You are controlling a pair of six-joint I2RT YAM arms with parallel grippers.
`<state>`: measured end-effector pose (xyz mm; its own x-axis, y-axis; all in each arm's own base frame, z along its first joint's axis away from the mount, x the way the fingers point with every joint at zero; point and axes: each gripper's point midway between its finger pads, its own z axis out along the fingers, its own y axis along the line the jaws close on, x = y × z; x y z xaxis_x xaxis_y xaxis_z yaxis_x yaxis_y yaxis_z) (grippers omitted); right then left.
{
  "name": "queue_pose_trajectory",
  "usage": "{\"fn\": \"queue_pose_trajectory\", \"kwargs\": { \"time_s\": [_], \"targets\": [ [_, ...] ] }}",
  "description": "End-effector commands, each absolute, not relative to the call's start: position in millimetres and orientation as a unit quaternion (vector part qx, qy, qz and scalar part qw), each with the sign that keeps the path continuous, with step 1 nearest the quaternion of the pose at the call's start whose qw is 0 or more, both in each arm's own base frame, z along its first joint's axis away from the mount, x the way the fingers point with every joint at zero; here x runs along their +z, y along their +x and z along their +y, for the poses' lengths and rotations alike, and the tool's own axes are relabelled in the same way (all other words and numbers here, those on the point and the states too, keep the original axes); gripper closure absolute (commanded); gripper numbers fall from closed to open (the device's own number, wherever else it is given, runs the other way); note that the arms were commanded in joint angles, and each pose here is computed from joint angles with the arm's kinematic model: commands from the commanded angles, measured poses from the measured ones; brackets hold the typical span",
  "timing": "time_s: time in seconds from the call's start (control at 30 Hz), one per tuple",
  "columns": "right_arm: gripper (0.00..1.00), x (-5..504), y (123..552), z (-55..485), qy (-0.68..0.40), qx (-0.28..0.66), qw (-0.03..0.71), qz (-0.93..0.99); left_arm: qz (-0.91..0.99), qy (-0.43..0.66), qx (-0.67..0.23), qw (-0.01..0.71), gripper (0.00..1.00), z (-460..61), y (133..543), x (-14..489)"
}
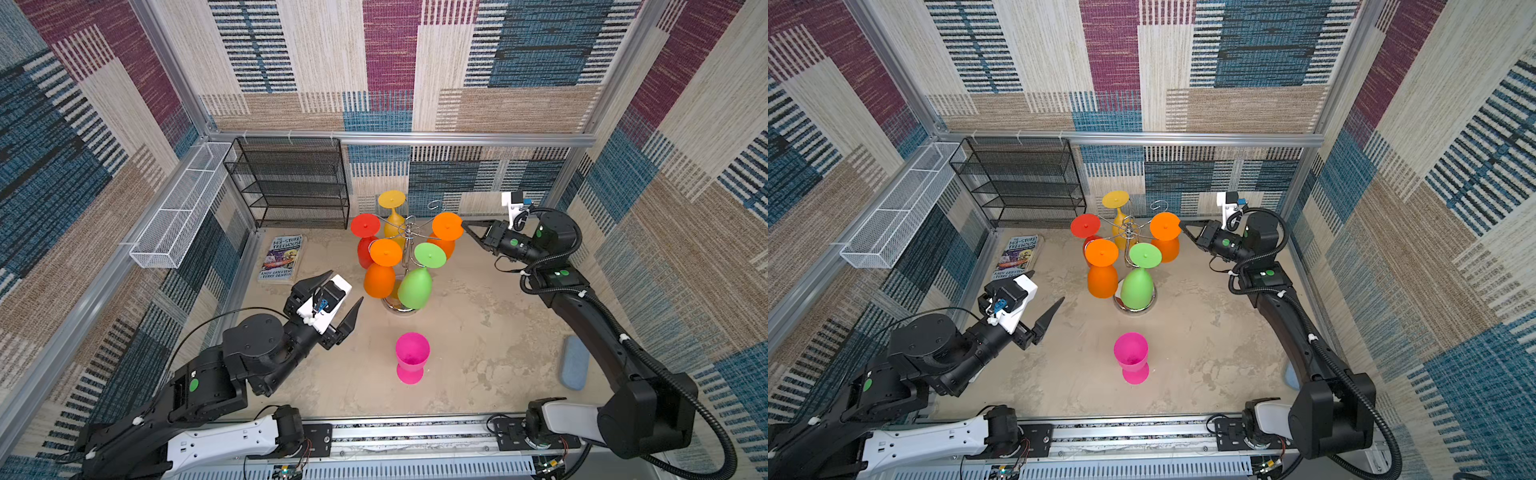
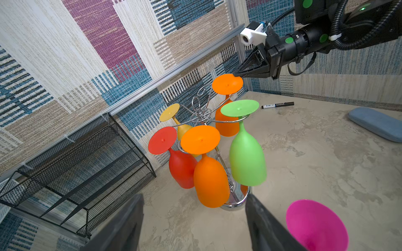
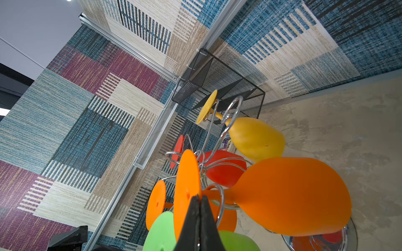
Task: Take the wine glass off the wine glass rack
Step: Pick up the wine glass from the wine glass rack.
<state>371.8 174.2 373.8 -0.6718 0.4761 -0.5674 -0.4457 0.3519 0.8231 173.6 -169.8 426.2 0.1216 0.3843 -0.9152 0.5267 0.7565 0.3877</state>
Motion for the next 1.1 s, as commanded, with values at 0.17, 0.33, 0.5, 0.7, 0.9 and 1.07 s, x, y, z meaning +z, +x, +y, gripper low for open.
{"fn": "queue_pose_trajectory", "kwargs": {
  "time_s": [0.17,0.33,0.5,0.7,0.9,1.07],
  "targets": [
    [1.0,389.2,357.8,182.1,-0.011,0.603,0.385,0.698,0.663,0.333,-0.051,0.669,0.24,-165.7,175.1,428.3],
    [1.0,401.1,352.4,183.0,-0.018,0.612,0.384,0.692,0.662,0.333,-0.052,0.669,0.24,-165.7,174.9,429.0],
    [1.0,403.6,351.8,181.3,-0.019,0.603,0.392,0.695,0.662,0.334,-0.052,0.669,0.24,-166.1,174.6,428.9],
    [1.0,396.3,351.9,182.0,-0.013,0.607,0.382,0.696,0.662,0.334,-0.054,0.669,0.24,-167.0,174.6,429.7],
    [1.0,405.6,347.3,181.8,-0.017,0.612,0.387,0.69,0.663,0.335,-0.054,0.668,0.24,-167.1,174.4,428.8],
    [1.0,411.0,342.2,180.2,-0.017,0.613,0.391,0.686,0.665,0.337,-0.054,0.665,0.24,-167.0,174.3,426.1]
  ]
}}
